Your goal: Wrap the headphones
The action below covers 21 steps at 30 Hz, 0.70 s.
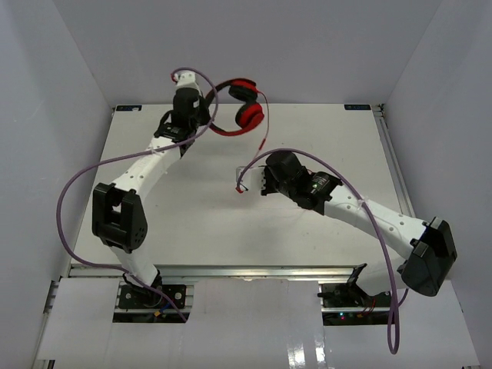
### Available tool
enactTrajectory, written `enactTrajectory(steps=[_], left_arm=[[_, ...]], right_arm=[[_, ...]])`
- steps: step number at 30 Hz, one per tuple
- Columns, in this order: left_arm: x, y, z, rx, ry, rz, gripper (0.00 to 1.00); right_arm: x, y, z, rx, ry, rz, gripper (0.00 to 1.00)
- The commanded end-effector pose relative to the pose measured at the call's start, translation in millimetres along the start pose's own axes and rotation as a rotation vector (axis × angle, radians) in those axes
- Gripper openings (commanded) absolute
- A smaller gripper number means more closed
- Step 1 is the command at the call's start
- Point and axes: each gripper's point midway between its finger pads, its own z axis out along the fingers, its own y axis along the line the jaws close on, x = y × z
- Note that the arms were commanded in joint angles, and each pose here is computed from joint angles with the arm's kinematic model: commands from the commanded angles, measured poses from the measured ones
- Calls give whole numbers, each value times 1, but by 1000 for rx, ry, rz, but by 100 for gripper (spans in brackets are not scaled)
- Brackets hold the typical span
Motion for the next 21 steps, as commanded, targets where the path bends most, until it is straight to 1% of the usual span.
enactTrajectory(steps=[1, 6, 9, 12, 14, 17, 21], left_arm=[[33, -12, -12, 108, 10, 256, 0], [67, -39, -34, 304, 27, 340, 0], [80, -62, -54, 448, 30, 337, 0], [93, -77, -69, 520, 40, 341, 0], [98, -87, -79, 576, 36, 327, 0], [91, -103, -101, 671, -2, 296, 0], [81, -117, -129, 760, -33, 261, 0]], right_arm=[[10, -89, -41, 292, 145, -144, 8], [-16, -126, -57, 365, 45, -109, 8], [-29, -128, -57, 346, -68, -79, 8], [-39, -126, -54, 301, -186, -18, 8], [-37, -125, -52, 276, -232, 26, 8], [-35, -127, -42, 236, -295, 108, 8], [-5, -155, -34, 232, -336, 295, 8]])
